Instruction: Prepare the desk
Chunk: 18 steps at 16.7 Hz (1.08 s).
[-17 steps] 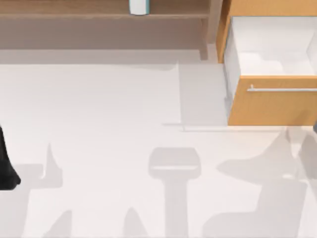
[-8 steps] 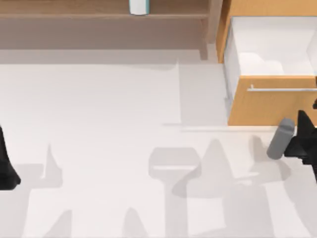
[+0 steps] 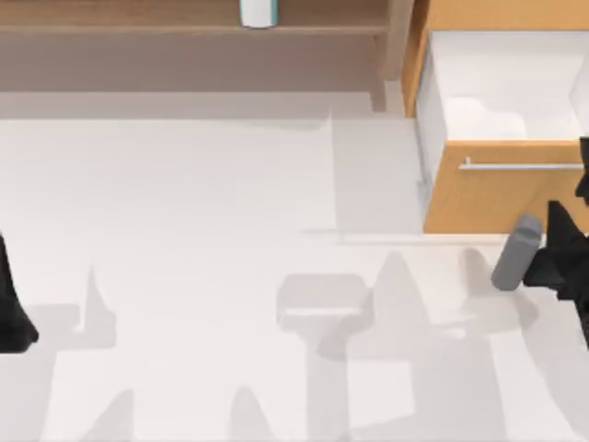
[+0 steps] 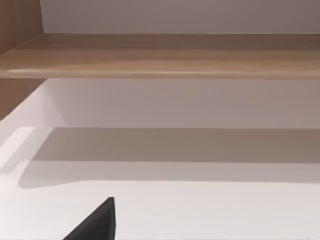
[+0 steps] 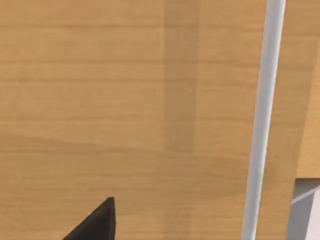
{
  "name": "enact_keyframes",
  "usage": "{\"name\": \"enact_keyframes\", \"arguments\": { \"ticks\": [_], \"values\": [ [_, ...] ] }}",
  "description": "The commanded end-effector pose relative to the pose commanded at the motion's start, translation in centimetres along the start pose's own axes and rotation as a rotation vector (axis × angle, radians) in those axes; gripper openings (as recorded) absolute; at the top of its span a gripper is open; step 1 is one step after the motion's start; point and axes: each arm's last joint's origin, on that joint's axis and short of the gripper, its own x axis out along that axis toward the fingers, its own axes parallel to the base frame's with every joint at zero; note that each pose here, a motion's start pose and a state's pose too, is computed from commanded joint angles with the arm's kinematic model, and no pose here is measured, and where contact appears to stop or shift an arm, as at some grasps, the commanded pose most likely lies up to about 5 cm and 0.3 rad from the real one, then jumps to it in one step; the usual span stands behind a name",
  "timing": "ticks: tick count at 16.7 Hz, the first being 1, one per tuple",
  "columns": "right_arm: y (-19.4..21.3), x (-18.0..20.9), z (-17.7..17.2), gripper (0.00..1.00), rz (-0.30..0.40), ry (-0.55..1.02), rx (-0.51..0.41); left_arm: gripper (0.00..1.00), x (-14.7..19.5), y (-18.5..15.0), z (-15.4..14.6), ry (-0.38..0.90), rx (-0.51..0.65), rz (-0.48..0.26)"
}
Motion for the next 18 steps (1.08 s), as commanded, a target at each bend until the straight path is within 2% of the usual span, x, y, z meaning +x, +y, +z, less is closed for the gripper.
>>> {"name": "enact_keyframes", "arguments": {
  "ticks": [8, 18],
  "values": [
    [0.0, 1.8, 0.0, 1.0, 0.0, 0.0, 0.0, 1.0, 0.0, 0.0, 0.0, 0.0, 0.0, 0.0],
    [0.0, 1.8, 0.0, 0.25, 0.0, 0.0, 0.0, 1.0, 0.0, 0.0, 0.0, 0.0, 0.0, 0.0]
  ]
}}
